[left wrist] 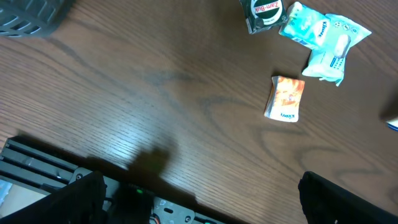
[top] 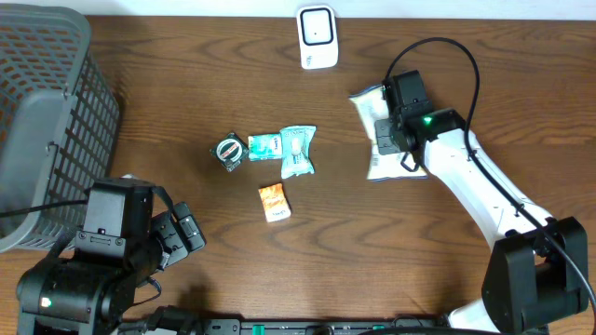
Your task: Scan the item barcode
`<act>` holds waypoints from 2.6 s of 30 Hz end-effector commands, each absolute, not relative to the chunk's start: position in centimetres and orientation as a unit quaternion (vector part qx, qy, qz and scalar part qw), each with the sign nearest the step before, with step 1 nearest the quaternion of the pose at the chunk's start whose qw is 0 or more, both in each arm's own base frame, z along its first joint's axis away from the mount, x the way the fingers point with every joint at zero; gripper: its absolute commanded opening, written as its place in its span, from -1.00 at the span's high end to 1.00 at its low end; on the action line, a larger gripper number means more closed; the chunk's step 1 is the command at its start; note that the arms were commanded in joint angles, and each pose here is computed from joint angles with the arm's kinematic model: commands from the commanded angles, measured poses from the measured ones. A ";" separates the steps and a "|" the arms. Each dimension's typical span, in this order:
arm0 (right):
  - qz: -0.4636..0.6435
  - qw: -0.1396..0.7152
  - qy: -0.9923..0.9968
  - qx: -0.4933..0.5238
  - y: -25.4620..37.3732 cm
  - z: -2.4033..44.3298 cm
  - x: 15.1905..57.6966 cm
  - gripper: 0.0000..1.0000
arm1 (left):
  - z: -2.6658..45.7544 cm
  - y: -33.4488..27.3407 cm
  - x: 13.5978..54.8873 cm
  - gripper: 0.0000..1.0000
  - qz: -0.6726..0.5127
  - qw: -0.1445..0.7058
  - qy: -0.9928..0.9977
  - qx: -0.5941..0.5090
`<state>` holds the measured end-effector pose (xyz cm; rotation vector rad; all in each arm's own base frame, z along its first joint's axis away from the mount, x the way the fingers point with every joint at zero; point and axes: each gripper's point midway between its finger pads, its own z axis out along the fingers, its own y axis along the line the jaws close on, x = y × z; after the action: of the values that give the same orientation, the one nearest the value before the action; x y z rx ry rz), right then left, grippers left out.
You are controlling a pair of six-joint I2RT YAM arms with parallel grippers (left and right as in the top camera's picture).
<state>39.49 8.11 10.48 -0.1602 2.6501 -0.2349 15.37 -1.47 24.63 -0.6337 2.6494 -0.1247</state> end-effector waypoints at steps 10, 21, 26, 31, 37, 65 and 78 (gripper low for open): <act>-0.279 0.225 0.929 -0.090 3.3 11.5 40.2 0.98 | 24.6 -1.4 15.3 -0.95 -0.042 0.206 0.950 -0.230; -0.374 0.135 0.899 -0.184 3.5 7.0 39.0 0.94 | 24.6 -1.4 15.3 -0.95 -0.042 0.206 0.950 -0.230; -0.337 0.147 0.897 -0.245 8.8 6.2 37.9 0.24 | 24.6 -1.4 15.3 -0.95 -0.042 0.205 0.950 -0.230; -0.216 0.159 0.919 -0.288 16.6 4.3 35.4 -0.01 | 24.6 -1.4 15.3 -0.95 -0.042 0.206 0.950 -0.230; -0.109 0.167 0.939 -0.281 22.2 5.7 34.6 -0.21 | 24.6 -1.4 15.3 -0.95 -0.042 0.206 0.950 -0.230; 0.034 0.073 0.982 -0.173 14.7 0.4 34.9 -0.53 | 24.6 -1.4 15.3 -0.95 -0.042 0.206 0.950 -0.230; 0.039 0.100 0.981 -0.163 15.4 2.6 37.0 0.98 | 24.6 -1.4 15.3 -0.95 -0.042 0.206 0.950 -0.230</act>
<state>35.99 14.92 2.28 -0.4863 2.9086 0.1154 15.36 -1.48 24.62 -0.6337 2.6499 -0.1252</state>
